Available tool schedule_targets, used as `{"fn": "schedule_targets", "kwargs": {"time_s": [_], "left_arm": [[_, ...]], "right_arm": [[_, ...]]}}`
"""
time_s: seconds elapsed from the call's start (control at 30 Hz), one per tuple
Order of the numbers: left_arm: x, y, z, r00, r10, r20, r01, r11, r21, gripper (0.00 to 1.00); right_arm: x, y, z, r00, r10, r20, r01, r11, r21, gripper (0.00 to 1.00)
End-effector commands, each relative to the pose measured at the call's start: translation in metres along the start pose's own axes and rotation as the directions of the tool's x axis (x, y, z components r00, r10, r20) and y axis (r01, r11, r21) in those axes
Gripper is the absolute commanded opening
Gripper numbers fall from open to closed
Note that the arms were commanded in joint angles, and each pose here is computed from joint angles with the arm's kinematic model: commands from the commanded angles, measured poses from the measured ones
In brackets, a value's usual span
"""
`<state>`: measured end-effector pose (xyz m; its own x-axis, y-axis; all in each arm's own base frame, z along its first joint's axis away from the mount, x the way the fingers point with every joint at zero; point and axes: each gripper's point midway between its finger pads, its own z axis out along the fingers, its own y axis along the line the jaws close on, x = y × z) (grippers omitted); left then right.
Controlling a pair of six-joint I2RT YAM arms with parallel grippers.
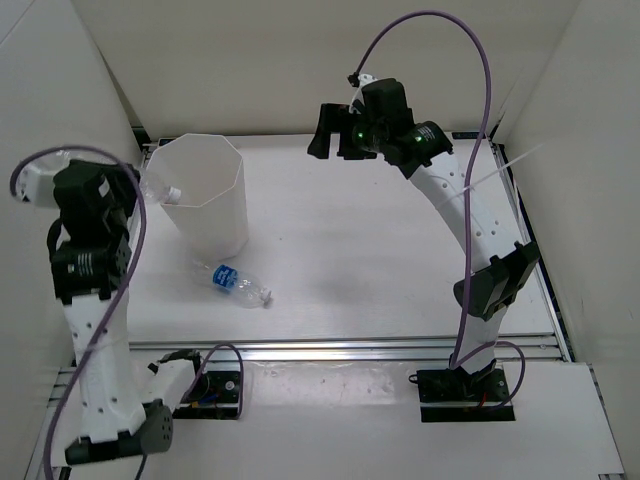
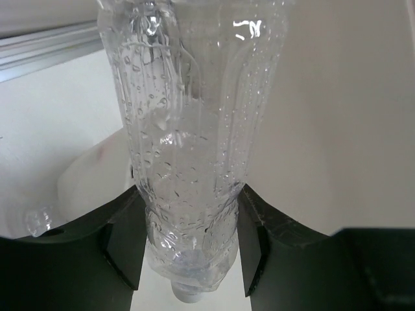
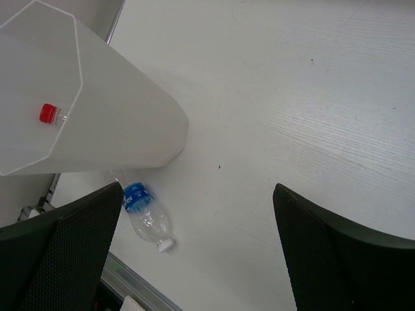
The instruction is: Put the plastic bottles in the bin
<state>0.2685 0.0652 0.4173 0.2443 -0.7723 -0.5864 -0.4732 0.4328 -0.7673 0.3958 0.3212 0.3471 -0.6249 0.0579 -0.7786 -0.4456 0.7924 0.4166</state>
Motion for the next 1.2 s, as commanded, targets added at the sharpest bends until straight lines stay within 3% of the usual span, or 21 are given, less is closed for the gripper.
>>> {"fn": "schedule_targets", "kwargs": {"time_s": [0.0,0.17,0.27,0.3,0.5,0.57,0.73,0.9,1.0,1.17], "left_arm": [[0.038,-0.028,0.046,0.985,0.128,-0.119,-0.124,0.992,0.037,0.45],[0.058,-0.076,0.079,0.96,0.253,-0.123,-0.245,0.967,0.075,0.47],[0.069,-0.077,0.084,0.937,0.329,-0.118,-0.323,0.944,0.067,0.92],[0.071,-0.075,0.082,0.931,0.346,-0.116,-0.341,0.938,0.059,1.0],[0.031,-0.053,0.035,0.939,0.338,0.062,-0.337,0.941,-0.026,1.0],[0.034,-0.043,0.022,0.946,0.32,0.044,-0.32,0.947,0.001,1.0],[0.107,0.03,-0.007,0.923,0.317,-0.218,-0.295,0.947,0.126,1.0],[0.151,0.066,-0.029,0.917,0.173,-0.359,-0.103,0.973,0.205,1.0],[0.181,0.085,-0.036,0.88,0.118,-0.46,-0.025,0.979,0.205,1.0],[0.239,0.145,-0.029,0.804,0.042,-0.592,-0.004,0.998,0.065,1.0]], "right_arm": [[-0.003,0.001,-0.002,1.0,0.004,0.008,-0.004,1.0,-0.014,1.0],[0.004,-0.001,-0.007,1.0,-0.002,-0.009,0.002,1.0,-0.007,1.0],[0.002,-0.002,-0.013,1.0,-0.012,0.002,0.012,1.0,-0.002,1.0],[0.008,-0.004,-0.012,1.0,-0.01,-0.016,0.01,1.0,0.006,1.0],[0.008,-0.019,-0.02,1.0,0.003,-0.013,-0.002,0.999,0.048,1.0],[0.009,-0.025,-0.019,1.0,0.01,-0.017,-0.009,0.998,0.06,1.0],[0.008,-0.034,-0.022,1.0,0.02,-0.017,-0.019,0.997,0.078,1.0],[0.019,-0.042,-0.024,0.998,0.051,-0.042,-0.047,0.994,0.099,1.0],[0.023,-0.045,-0.023,0.996,0.06,-0.058,-0.054,0.994,0.093,1.0],[0.025,-0.05,-0.023,0.994,0.083,-0.068,-0.077,0.993,0.091,1.0]]}}
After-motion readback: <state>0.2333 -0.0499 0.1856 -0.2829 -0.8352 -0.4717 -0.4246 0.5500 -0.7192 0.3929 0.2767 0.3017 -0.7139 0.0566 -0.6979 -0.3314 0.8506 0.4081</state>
